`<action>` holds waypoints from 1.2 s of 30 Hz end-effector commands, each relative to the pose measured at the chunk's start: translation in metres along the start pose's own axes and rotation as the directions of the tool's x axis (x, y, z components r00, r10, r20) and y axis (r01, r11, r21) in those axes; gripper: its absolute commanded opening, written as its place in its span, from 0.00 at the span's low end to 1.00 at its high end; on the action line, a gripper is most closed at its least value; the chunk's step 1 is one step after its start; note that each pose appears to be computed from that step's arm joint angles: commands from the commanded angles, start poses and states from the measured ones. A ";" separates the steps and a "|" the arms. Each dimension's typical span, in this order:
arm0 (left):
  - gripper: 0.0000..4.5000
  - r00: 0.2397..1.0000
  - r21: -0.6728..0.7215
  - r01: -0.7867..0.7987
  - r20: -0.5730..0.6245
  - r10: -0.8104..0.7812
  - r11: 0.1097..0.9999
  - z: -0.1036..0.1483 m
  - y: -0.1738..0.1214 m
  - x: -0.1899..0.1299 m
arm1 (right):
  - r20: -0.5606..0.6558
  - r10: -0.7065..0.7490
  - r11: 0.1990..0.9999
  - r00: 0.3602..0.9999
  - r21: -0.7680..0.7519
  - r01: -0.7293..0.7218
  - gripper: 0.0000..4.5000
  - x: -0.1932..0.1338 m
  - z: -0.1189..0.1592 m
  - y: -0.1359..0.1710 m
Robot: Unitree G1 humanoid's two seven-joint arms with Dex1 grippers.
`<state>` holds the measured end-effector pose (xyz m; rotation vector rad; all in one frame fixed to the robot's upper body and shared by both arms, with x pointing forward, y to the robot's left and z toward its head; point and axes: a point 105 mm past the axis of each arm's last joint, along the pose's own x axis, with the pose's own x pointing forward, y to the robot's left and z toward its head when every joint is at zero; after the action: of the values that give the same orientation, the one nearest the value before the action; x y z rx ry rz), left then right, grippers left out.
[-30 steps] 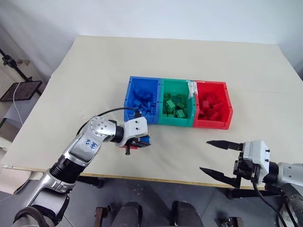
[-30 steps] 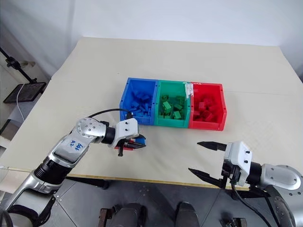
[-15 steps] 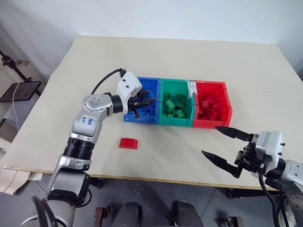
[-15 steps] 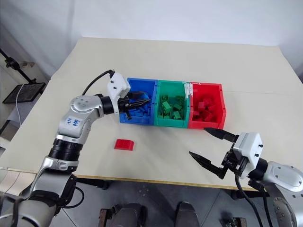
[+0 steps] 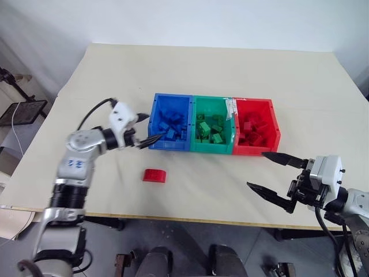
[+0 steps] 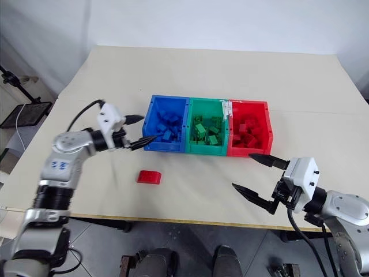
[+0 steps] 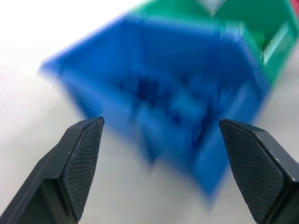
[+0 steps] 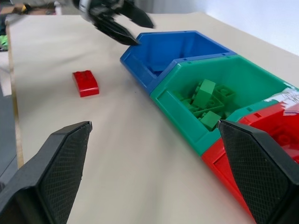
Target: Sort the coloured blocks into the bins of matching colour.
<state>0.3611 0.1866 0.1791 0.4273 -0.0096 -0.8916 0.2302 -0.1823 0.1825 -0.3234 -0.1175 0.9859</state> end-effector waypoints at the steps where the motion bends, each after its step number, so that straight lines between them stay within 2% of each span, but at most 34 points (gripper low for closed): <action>1: 0.97 0.999 0.064 0.036 0.012 -0.037 0.997 0.004 0.007 -0.037 | 0.001 0.081 0.996 0.997 -0.043 -0.081 1.00 0.005 0.004 0.005; 5: 0.97 0.998 0.031 0.032 -0.057 -0.030 0.999 -0.011 0.018 -0.063 | -0.013 0.140 0.989 0.990 -0.043 -0.140 1.00 0.008 0.001 0.008; 9: 0.97 0.985 0.002 0.130 -0.116 -0.129 0.992 -0.021 0.007 -0.069 | -0.031 0.166 0.985 0.986 -0.047 -0.167 1.00 0.008 -0.002 0.008; 12: 0.97 0.941 0.076 0.305 -0.176 -0.288 0.949 -0.022 -0.021 -0.059 | -0.040 0.162 0.985 0.986 -0.046 -0.164 1.00 0.007 -0.004 0.007; 17: 0.97 0.824 0.076 0.536 -0.260 -0.503 0.841 -0.016 -0.065 -0.039 | -0.071 0.167 0.985 0.983 -0.021 -0.169 1.00 0.001 -0.008 0.011; 20: 0.97 0.782 0.088 0.568 -0.366 -0.504 0.818 -0.024 -0.076 -0.021 | -0.085 0.173 0.985 0.981 -0.001 -0.174 1.00 0.000 -0.010 0.014; 27: 0.97 0.718 0.067 0.608 -0.472 -0.512 0.791 -0.046 -0.085 -0.005 | -0.118 0.225 0.974 0.967 0.050 -0.221 1.00 0.001 -0.016 0.027; 30: 0.86 0.717 0.064 0.605 -0.477 -0.508 0.794 -0.048 -0.082 0.000 | -0.125 0.222 0.975 0.967 0.051 -0.217 1.00 0.001 -0.018 0.031; 36: 0.47 0.741 0.047 0.602 -0.404 -0.536 0.797 -0.031 -0.082 0.010 | -0.147 0.168 0.985 0.975 0.053 -0.161 1.00 -0.009 -0.022 0.032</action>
<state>0.3115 0.1493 0.1184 0.7976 0.4294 -1.4086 0.2070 -0.1793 0.1412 -0.3371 0.1224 1.1333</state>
